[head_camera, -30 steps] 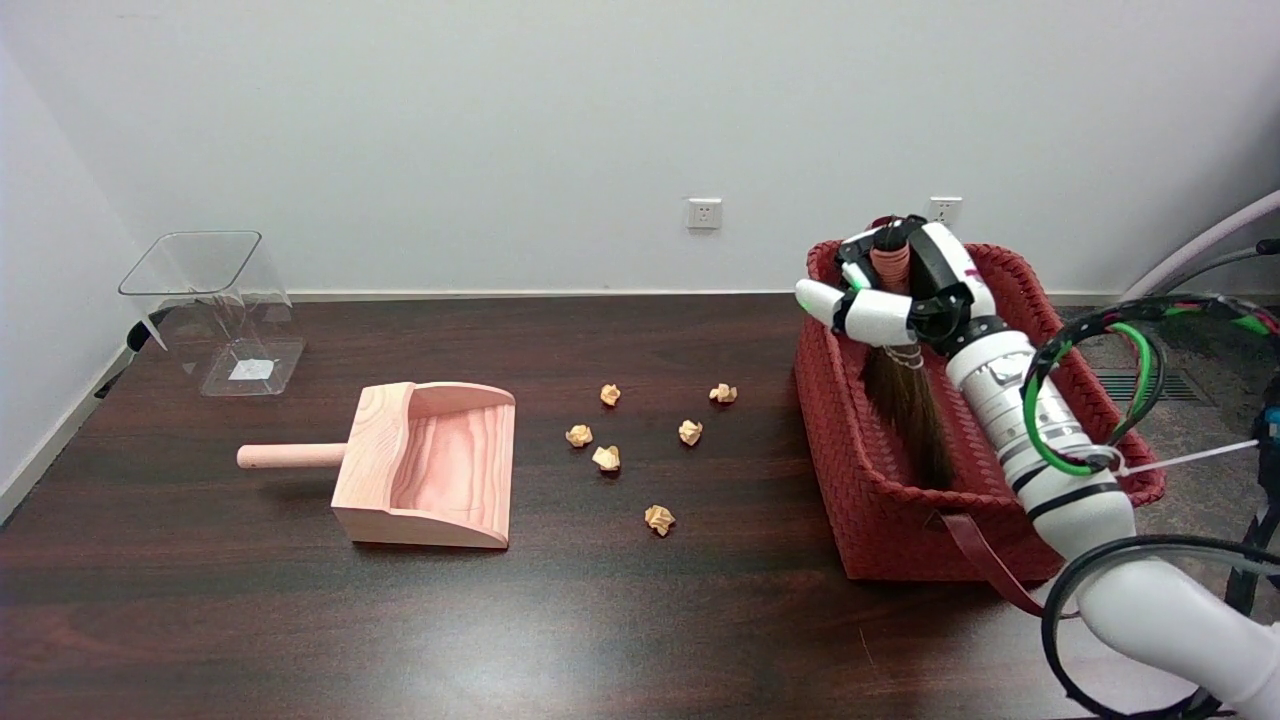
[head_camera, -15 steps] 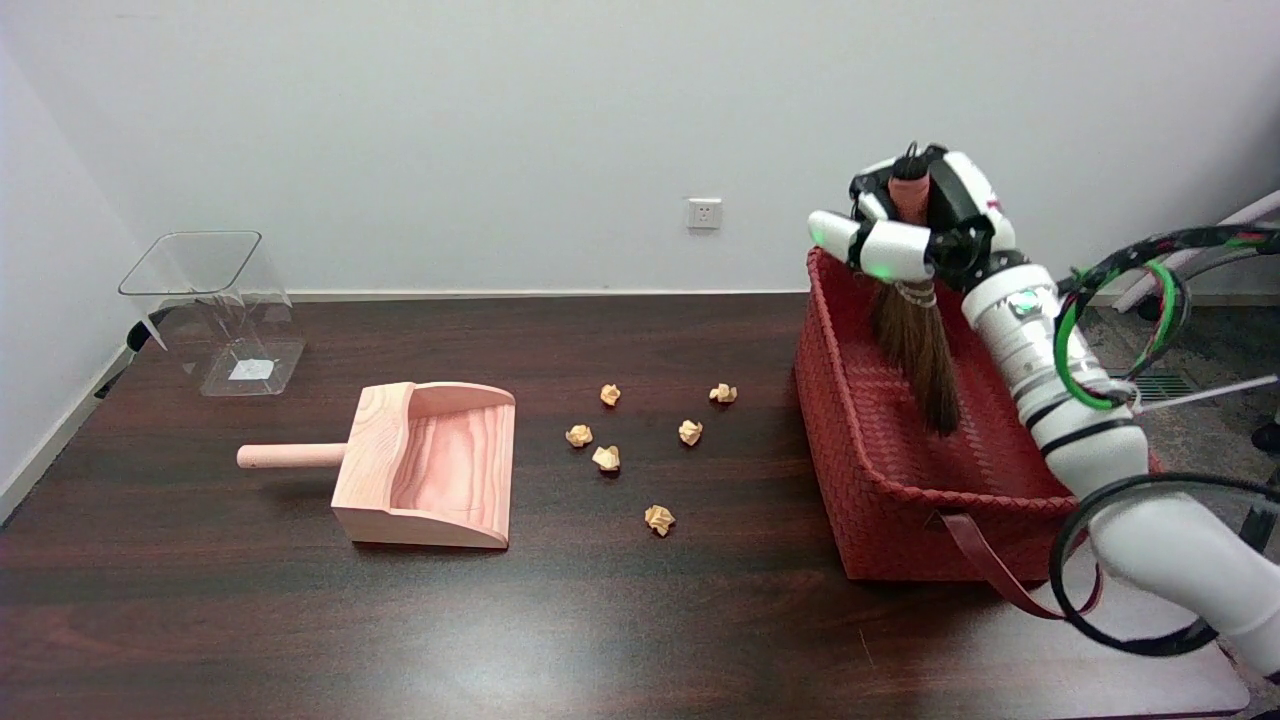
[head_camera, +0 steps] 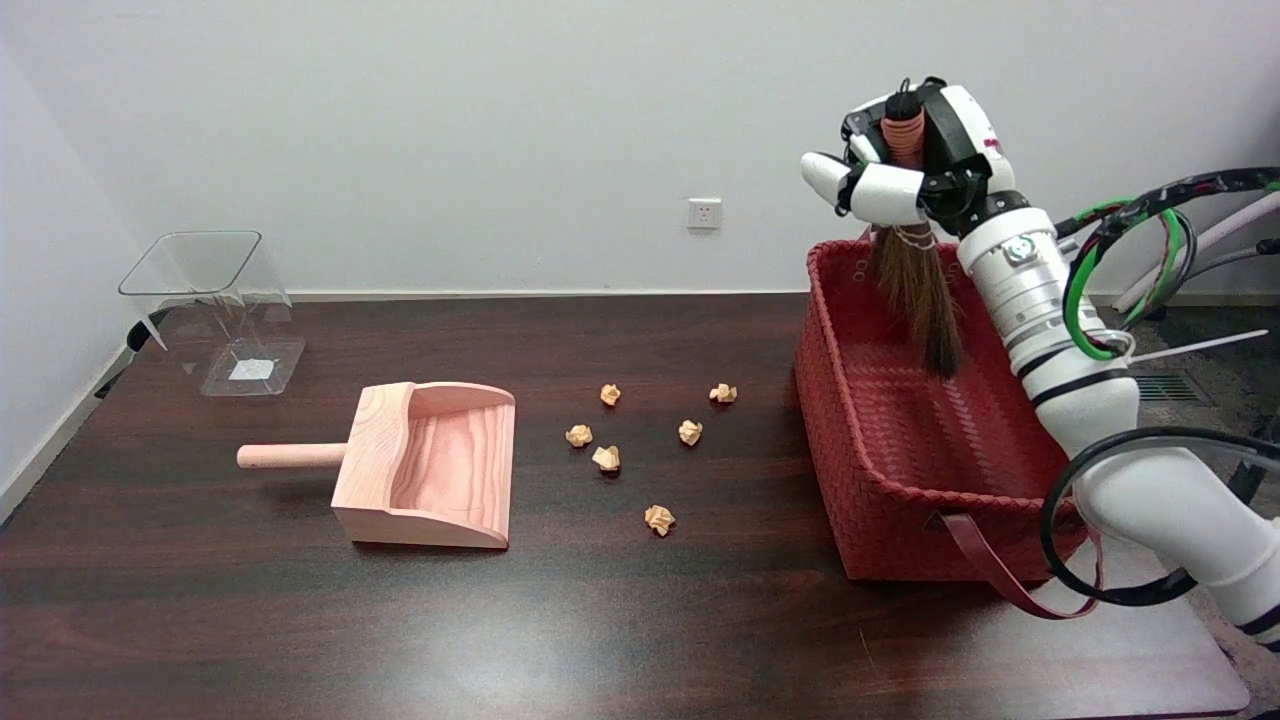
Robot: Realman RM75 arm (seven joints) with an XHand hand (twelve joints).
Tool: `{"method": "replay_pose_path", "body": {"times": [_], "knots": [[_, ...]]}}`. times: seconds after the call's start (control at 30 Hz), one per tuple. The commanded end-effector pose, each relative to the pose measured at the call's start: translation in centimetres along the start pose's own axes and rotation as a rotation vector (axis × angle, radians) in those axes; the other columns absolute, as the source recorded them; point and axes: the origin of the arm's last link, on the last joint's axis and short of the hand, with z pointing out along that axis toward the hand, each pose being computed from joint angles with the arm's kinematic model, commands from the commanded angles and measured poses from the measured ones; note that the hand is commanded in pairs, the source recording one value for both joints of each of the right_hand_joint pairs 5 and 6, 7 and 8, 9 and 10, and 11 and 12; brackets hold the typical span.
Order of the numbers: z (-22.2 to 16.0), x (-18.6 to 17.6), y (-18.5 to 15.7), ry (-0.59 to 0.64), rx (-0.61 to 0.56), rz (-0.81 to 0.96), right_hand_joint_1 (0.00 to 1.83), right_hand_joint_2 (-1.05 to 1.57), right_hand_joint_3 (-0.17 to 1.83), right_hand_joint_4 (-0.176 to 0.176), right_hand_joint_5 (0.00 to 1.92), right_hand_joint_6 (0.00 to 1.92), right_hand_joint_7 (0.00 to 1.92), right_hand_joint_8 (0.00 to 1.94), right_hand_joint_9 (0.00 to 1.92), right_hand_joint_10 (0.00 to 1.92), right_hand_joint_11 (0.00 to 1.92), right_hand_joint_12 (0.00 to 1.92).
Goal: Pick up the broom in the basket.
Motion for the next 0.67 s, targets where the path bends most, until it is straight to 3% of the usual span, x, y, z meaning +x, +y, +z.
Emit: {"method": "replay_pose_path", "body": {"times": [0.03, 0.47, 0.67], "knots": [[3.5, -1.6, -3.4, 0.007, 0.073, -0.143, 1.29, 1.51, 0.41, 0.000, 1.92, 1.92, 1.92, 1.92, 1.92, 1.92, 1.92, 1.92], [5.6, -5.5, -4.3, -0.083, -0.001, -0.192, 1.29, 1.51, 0.29, 0.000, 1.92, 1.92, 1.92, 1.92, 1.92, 1.92, 1.92, 1.92], [5.2, -7.5, -3.8, -0.056, -0.095, -0.258, 1.27, 1.52, 0.25, 0.000, 1.92, 1.92, 1.92, 1.92, 1.92, 1.92, 1.92, 1.92]]}}
